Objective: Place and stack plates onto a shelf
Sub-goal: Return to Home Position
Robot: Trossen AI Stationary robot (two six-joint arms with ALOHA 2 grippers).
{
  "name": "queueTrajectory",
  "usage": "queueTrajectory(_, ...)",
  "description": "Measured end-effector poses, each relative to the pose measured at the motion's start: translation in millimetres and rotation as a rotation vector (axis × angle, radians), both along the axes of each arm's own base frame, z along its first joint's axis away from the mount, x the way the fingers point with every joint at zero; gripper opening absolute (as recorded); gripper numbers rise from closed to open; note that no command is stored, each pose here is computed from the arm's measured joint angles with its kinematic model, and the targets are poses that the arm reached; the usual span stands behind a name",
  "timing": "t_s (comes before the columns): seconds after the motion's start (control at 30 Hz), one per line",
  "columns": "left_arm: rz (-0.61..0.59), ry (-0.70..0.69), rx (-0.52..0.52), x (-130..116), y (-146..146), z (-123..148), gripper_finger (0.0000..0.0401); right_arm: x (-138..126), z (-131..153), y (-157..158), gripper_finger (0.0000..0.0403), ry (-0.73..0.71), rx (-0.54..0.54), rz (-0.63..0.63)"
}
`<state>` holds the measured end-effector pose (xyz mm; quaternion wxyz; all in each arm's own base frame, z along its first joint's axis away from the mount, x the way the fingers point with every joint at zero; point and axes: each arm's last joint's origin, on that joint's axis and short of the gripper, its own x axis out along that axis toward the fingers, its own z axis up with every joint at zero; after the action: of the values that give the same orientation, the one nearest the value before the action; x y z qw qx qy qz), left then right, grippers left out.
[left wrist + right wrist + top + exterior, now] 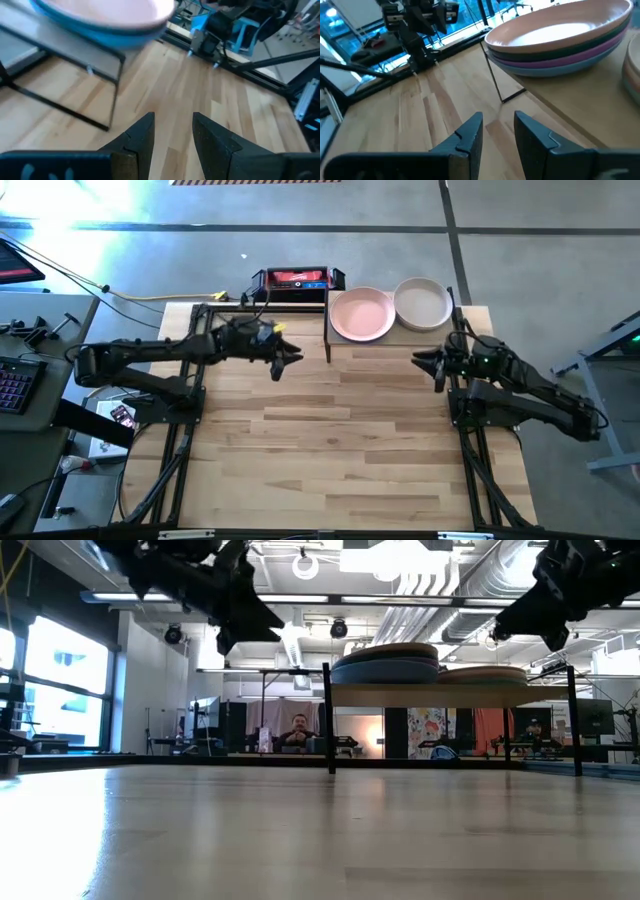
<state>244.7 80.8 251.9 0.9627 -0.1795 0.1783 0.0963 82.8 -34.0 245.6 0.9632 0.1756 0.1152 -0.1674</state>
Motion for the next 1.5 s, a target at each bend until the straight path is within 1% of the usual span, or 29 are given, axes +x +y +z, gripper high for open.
queueTrajectory(0.1,-0.009,-0.016,-0.022,-8,-9,-10,0.0122,-3,-3,1,0.0094,0.025,-0.047,0.017)
queueTrajectory(0.17,-0.007,-0.014,-0.039,-15,-15,-15,0.0122,-3,-4,1,0.0094,0.035,-0.058,0.023)
queueTrajectory(0.3,-0.018,-0.041,-0.036,-27,-28,-14,0.0122,-3,-4,2,0.0094,0.033,-0.053,0.042)
queueTrajectory(0.43,-0.022,-0.049,-0.037,-45,-41,-10,0.0122,-2,-3,3,0.0094,0.029,-0.053,0.070)
queueTrajectory(0.57,0.010,-0.053,0.001,-65,-51,-8,0.0122,-2,-3,3,0.0094,0.028,-0.052,0.067)
queueTrajectory(0.8,0.024,-0.127,0.029,-96,-60,-17,0.0122,-2,-3,2,0.0094,0.013,0.005,0.048)
queueTrajectory(0.9,0.029,-0.151,0.034,-105,-61,-22,0.0122,-2,-3,2,0.0094,0.014,0.001,0.049)
queueTrajectory(1.2,0.029,-0.180,0.046,-123,-63,-46,0.0122,-3,-7,3,0.0094,0.048,0.024,0.036)
queueTrajectory(1.5,0.027,-0.175,0.052,-131,-64,-70,0.0122,-4,-8,3,0.0094,0.048,0.071,0.023)
